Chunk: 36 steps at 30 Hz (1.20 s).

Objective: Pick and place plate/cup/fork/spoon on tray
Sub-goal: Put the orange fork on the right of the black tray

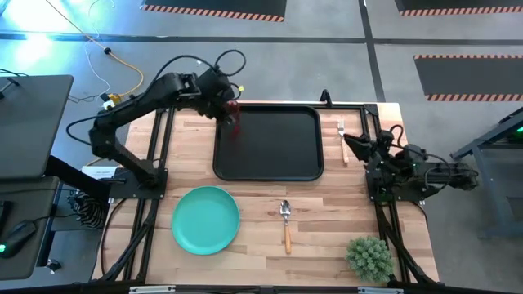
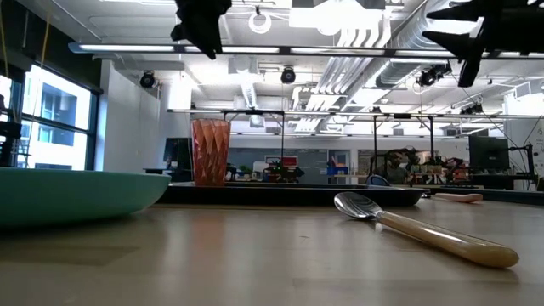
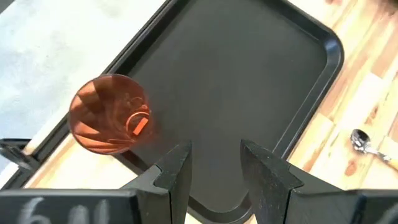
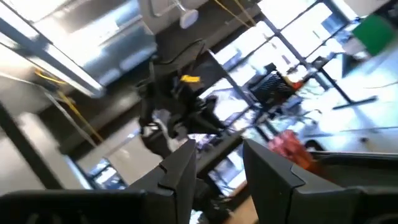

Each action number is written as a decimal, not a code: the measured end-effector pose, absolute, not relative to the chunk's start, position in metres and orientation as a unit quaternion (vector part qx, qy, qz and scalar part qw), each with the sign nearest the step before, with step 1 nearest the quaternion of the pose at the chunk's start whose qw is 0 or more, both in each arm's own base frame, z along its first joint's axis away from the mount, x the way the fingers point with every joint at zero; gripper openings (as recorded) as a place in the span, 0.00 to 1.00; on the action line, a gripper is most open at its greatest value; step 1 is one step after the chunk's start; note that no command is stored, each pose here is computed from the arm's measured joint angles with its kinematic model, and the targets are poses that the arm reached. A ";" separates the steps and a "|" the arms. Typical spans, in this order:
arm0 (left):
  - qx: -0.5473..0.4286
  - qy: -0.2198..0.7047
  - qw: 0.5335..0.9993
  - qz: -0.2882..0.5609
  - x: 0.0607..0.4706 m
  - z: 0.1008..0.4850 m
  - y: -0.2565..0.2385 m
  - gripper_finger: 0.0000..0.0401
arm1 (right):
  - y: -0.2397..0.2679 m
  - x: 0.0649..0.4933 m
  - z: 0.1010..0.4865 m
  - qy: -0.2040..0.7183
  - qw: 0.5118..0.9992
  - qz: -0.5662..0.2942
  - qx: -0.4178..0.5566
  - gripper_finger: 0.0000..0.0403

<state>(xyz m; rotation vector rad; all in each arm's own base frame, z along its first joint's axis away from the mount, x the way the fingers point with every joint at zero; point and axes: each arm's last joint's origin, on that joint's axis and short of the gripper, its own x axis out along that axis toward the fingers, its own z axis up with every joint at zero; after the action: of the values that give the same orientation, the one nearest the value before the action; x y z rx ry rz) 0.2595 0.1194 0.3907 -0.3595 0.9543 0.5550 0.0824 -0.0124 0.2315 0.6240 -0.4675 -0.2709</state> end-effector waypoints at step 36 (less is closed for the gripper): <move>-0.200 0.412 0.849 0.264 0.247 0.343 0.100 0.32 | -0.038 0.091 0.328 0.377 0.730 -0.444 0.356 0.31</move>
<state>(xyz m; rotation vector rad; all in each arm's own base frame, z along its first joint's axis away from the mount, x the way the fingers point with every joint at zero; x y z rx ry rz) 0.2466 0.1001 0.3426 -0.4205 0.8684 0.5571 0.0909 -0.0376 0.3278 0.7846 0.8302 -0.9778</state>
